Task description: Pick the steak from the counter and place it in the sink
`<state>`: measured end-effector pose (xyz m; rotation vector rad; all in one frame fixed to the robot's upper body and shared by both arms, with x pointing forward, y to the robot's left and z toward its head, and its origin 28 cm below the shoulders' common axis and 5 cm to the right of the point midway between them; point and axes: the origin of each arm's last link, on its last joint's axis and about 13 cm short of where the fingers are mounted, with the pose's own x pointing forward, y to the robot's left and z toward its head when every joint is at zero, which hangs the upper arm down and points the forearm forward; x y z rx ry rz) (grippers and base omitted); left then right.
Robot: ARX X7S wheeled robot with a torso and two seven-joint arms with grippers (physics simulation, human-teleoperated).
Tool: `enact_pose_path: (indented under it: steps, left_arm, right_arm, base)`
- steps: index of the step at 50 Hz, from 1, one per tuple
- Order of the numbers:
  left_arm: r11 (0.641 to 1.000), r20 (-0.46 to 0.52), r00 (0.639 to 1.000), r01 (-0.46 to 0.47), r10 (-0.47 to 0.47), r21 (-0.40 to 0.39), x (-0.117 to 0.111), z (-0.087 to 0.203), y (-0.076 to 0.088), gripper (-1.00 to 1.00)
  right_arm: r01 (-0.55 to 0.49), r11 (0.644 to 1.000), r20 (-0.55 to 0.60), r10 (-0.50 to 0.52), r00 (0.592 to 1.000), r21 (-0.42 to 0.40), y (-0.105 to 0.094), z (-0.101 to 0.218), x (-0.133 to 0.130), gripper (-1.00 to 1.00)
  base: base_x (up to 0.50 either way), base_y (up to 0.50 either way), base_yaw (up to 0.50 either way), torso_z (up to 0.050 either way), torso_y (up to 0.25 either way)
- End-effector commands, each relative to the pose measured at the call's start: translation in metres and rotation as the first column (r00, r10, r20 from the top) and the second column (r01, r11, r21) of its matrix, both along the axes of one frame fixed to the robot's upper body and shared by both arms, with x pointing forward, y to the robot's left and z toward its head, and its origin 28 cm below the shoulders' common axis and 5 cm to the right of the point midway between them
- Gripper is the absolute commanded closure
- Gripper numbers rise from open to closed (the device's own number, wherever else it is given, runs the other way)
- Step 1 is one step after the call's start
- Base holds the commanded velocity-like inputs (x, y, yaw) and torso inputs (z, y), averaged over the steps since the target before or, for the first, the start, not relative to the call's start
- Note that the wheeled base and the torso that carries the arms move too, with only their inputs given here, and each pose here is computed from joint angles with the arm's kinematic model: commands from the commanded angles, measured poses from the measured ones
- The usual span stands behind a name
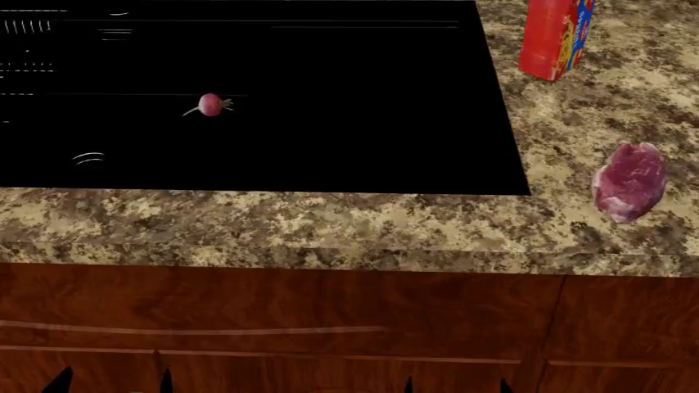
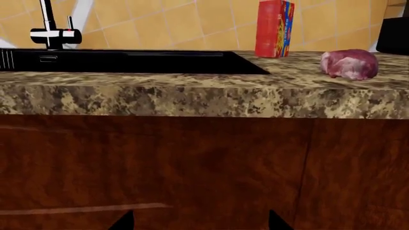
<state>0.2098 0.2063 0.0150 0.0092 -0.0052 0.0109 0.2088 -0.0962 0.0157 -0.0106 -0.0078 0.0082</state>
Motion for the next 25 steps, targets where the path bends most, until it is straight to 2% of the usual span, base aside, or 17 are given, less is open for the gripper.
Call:
enact_pose_path:
  steps: [1, 6, 15, 20, 22, 25]
  left_arm:
    - [1.0, 0.002, 1.0, -0.004, 0.004, 0.0, -0.001, 0.001, 0.0, -1.0]
    - [1.0, 0.011, 1.0, 0.001, -0.001, -0.009, -0.001, 0.007, 0.001, -1.0]
    - [0.999, 0.059, 0.998, -0.01, 0.007, 0.048, 0.012, 0.027, 0.004, -1.0]
    - [1.0, 0.047, 0.999, -0.006, 0.006, -0.014, 0.017, 0.037, 0.007, -1.0]
    - [0.998, 0.012, 1.0, 0.014, -0.013, -0.06, 0.019, 0.047, 0.01, -1.0]
    - [0.998, 0.006, 1.0, 0.0, 0.0, -0.056, 0.023, 0.062, 0.017, -1.0]
  right_arm:
    - [-0.003, 1.0, 0.007, 0.003, 1.0, 0.002, 0.001, 0.002, -0.001, -1.0]
    - [0.01, 1.0, 0.043, -0.01, 0.999, -0.007, -0.002, 0.009, -0.002, -1.0]
    - [0.036, 0.998, 0.057, -0.034, 0.998, -0.044, -0.007, 0.023, 0.001, -1.0]
    - [0.047, 0.996, 0.061, -0.042, 0.997, -0.071, -0.009, 0.035, 0.003, -1.0]
    - [0.047, 0.996, 0.06, -0.043, 0.997, -0.071, -0.011, 0.044, 0.004, -1.0]
    - [0.058, 0.995, 0.067, -0.053, 0.996, -0.076, -0.014, 0.056, 0.003, -1.0]
  base:
    - [0.0, 0.0, 0.0, 0.0, 0.0]
    - [0.0, 0.0, 0.0, 0.0, 0.0]
    - [0.0, 0.0, 0.0, 0.0, 0.0]
    - [0.0, 0.0, 0.0, 0.0, 0.0]
    - [0.0, 0.0, 0.0, 0.0, 0.0]
    - [0.0, 0.0, 0.0, 0.0, 0.0]
